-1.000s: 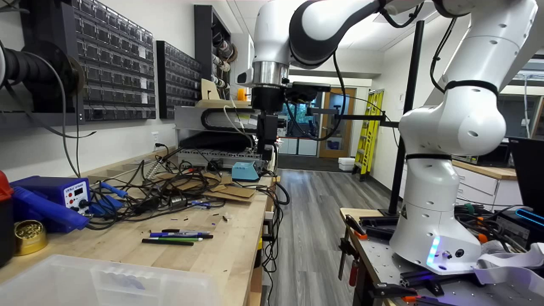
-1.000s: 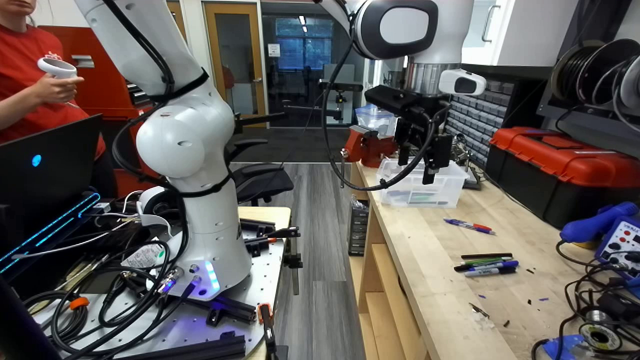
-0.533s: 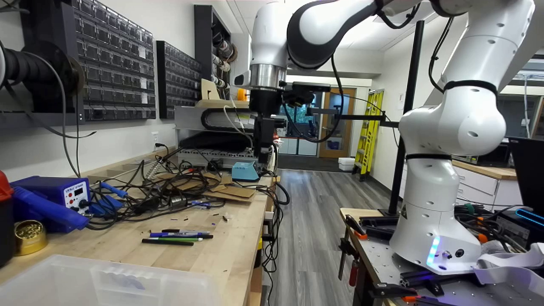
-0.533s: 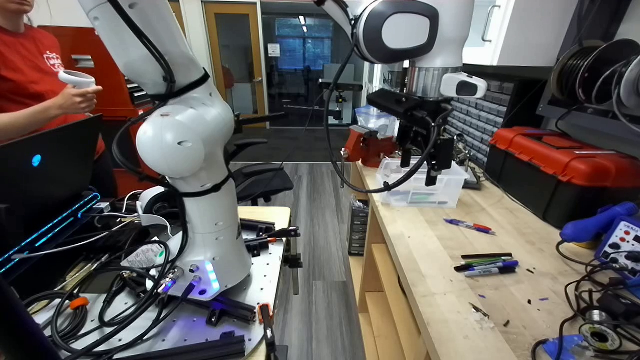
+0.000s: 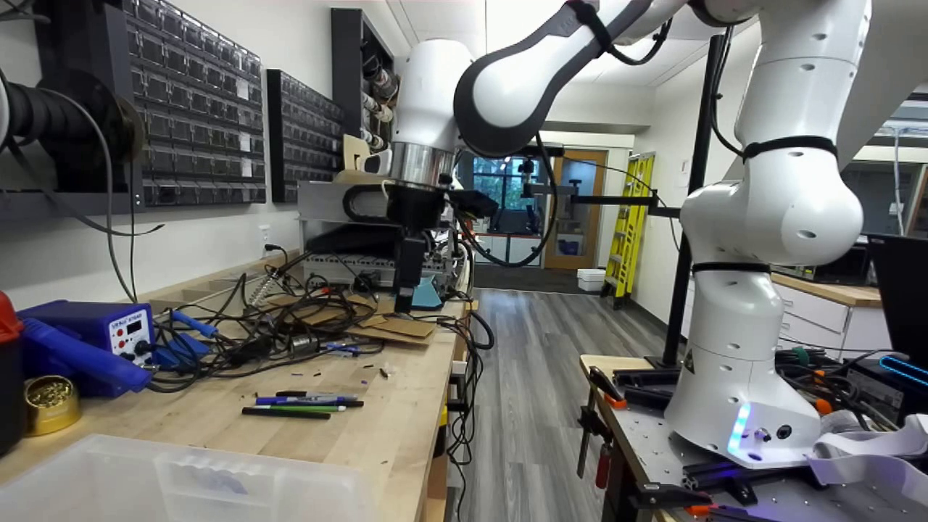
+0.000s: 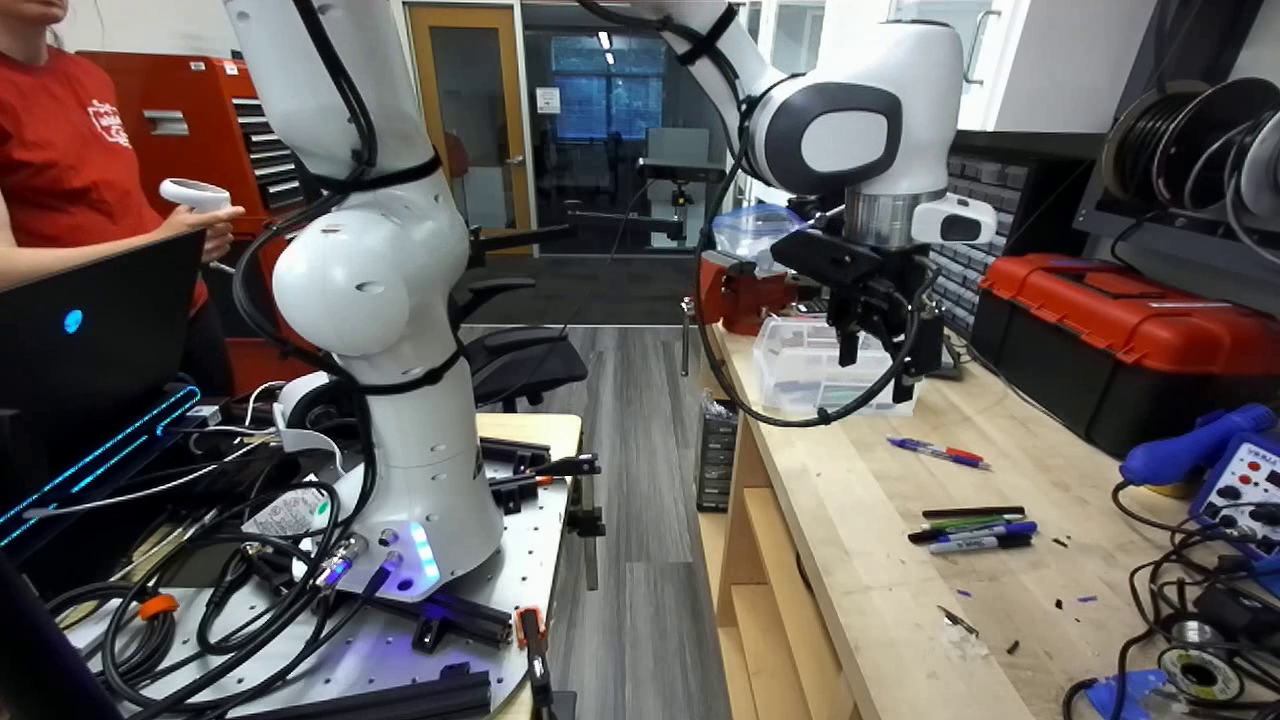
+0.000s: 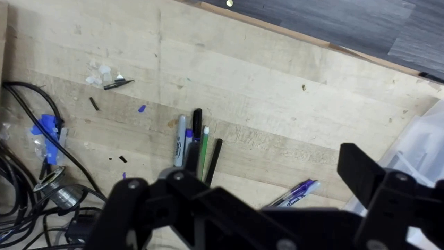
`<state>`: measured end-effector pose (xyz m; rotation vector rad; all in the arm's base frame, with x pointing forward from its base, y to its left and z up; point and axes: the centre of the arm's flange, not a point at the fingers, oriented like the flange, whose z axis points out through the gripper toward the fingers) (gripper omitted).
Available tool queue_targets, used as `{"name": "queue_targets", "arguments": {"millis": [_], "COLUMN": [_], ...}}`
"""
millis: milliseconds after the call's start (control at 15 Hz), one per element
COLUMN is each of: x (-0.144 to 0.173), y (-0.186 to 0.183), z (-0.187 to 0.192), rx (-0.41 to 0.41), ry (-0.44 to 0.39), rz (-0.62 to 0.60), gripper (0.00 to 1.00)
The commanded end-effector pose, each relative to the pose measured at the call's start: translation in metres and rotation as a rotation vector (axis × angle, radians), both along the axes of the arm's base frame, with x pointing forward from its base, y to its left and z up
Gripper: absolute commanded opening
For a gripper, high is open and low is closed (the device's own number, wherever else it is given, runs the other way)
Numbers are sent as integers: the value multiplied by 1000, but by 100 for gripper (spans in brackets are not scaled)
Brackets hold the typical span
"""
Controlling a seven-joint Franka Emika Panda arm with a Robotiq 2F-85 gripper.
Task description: Pick up the pen and put it in the box
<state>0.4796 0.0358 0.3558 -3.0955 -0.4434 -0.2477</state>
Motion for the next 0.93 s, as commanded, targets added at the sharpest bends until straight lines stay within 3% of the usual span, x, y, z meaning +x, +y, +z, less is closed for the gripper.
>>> {"name": "queue_targets", "arguments": {"millis": [0,400,867], "x": [36,68,65], "y": [7,9,9], "z": [-21,-51,-55], "rx": [-4,-10,-4], "ry": [-41,-73,-52], "rz": [-4,1,15], "gripper": [100,100,100]}}
